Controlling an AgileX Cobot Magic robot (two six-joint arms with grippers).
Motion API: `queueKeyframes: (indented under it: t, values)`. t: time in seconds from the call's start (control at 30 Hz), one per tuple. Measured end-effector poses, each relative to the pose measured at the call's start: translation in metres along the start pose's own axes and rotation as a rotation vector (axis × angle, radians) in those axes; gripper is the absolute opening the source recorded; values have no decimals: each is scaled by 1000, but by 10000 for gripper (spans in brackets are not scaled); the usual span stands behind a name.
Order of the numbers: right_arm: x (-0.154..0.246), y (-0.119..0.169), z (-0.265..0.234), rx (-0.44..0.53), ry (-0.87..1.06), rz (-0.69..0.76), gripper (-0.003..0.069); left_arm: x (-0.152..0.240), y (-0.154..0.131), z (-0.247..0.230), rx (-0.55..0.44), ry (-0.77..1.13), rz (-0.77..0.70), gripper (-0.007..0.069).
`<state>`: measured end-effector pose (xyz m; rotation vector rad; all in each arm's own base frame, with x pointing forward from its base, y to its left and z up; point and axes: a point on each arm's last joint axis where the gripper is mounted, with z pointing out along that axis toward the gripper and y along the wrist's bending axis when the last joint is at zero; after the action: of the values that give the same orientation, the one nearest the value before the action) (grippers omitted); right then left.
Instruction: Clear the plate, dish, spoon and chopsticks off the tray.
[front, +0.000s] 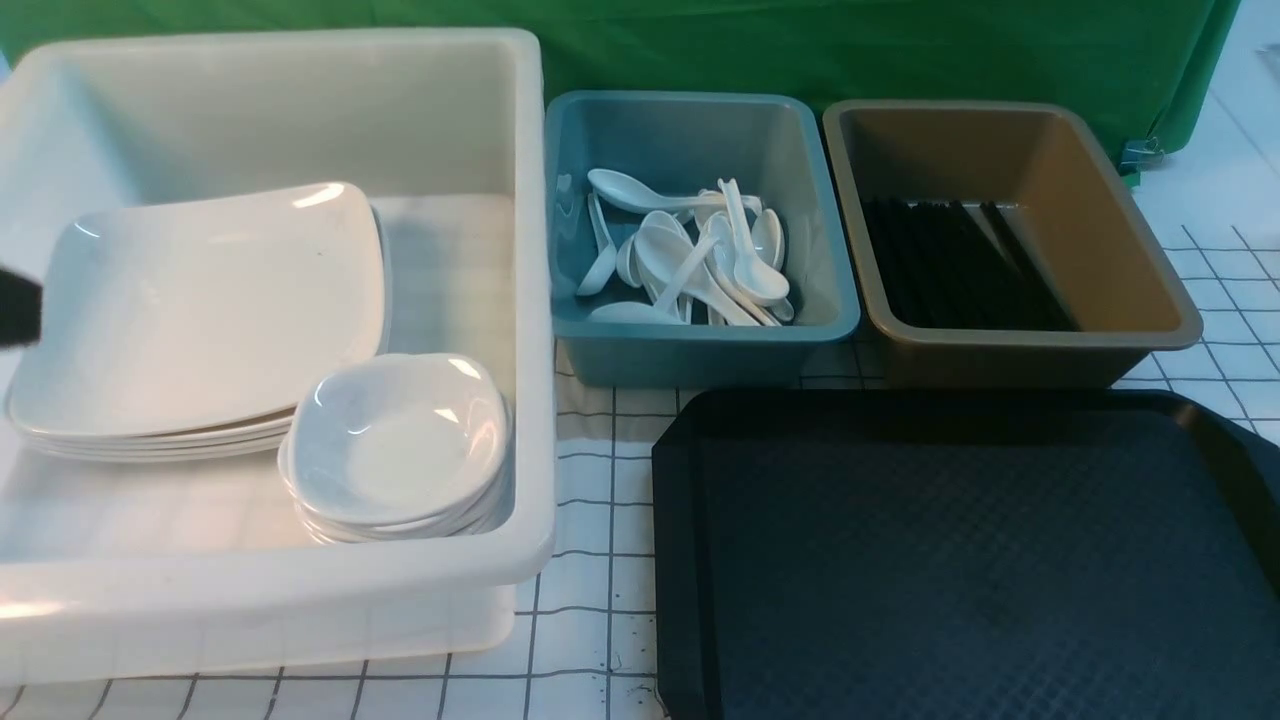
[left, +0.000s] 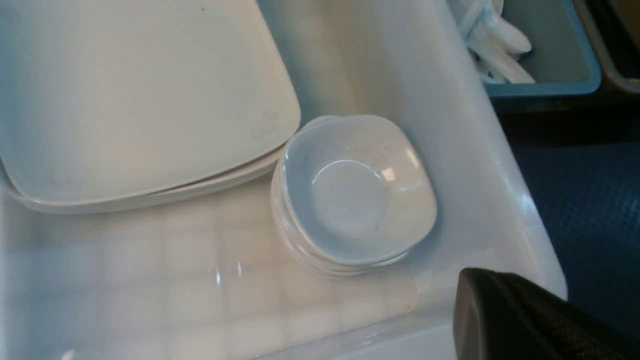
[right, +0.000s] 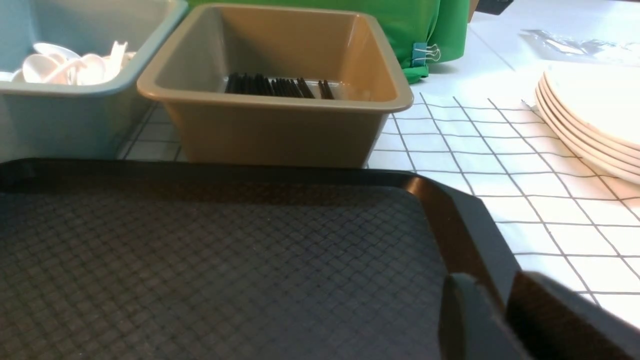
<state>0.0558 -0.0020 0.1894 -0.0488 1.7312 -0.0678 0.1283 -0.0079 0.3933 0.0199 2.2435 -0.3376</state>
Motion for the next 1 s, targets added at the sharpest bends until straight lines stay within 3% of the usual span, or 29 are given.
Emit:
queueKeyframes:
  t: [0.17,0.4,0.6,0.8,1.0]
  values:
    - [0,0,0,0,-1,0,164,57,-6,-8,3,-295,-62,-1]
    - [0,0,0,0,-1,1,178,95,0,-4,-9,-546,-148,1]
    - [0,0,0,0,-1,0,188,107,4,4,-27,-528,-147,3]
    - [0,0,0,0,-1,1,200,112,15,7,-185,-481,2,3]
    - [0,0,0,0,-1,0,218,115,23,11,-260,-532,39,3]
